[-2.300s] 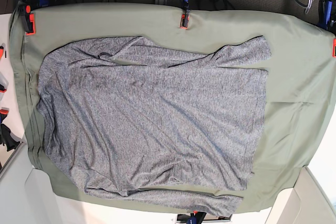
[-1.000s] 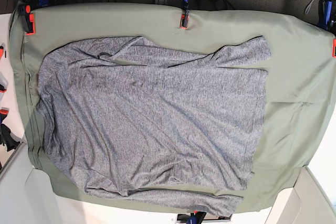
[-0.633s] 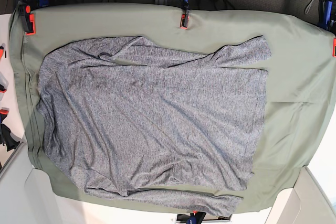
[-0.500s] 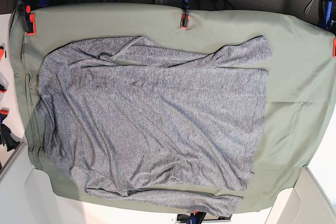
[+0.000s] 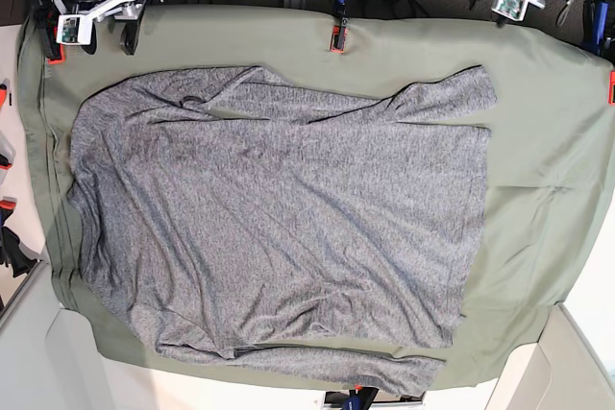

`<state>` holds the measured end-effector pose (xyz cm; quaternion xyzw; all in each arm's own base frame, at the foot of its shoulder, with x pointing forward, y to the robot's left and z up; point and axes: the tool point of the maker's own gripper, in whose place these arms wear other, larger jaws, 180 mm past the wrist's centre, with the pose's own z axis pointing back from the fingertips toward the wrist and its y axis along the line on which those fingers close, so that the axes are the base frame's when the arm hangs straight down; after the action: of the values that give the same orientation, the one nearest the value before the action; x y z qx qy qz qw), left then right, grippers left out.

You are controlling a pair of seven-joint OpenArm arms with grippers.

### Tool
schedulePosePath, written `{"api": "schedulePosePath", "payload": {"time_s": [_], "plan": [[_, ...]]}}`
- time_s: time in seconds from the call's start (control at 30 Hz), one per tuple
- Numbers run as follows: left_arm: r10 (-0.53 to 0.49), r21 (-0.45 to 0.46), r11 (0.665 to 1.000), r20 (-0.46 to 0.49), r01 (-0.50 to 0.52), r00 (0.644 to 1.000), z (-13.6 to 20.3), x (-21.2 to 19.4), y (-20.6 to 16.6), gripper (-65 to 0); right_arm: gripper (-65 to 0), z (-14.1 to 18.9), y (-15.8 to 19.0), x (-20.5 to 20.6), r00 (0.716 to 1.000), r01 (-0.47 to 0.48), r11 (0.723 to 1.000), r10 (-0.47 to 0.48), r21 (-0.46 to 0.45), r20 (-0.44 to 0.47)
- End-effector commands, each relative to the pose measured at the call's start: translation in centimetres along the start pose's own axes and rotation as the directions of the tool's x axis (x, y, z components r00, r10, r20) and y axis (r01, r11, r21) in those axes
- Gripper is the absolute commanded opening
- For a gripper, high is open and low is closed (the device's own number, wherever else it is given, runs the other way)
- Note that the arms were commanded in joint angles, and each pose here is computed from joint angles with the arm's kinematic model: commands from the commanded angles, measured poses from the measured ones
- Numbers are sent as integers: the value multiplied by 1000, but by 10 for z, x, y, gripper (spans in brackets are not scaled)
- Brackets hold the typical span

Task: Fold the T-shirt properly
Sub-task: 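Move both grippers down to the shirt's shoulder corners and grasp them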

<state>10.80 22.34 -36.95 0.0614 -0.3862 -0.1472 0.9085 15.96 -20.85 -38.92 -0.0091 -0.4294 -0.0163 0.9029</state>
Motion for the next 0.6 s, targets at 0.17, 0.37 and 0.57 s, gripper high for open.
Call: {"api": "schedulePosePath", "payload": {"time_s": [0.17, 0.37, 0.57], "plan": [[-61, 51, 997, 81, 57, 995, 2, 29, 37, -301, -278, -12, 0, 34, 995, 2, 1000, -2, 4, 96], [-50, 75, 996, 167, 38, 985, -7, 60, 62, -293, -278, -27, -2, 25, 996, 39, 999, -39, -9, 76], [82, -83, 995, 243, -63, 967, -17, 82, 41, -228, -278, -47, 12, 15, 992, 116, 993, -116, 7, 58]]}}
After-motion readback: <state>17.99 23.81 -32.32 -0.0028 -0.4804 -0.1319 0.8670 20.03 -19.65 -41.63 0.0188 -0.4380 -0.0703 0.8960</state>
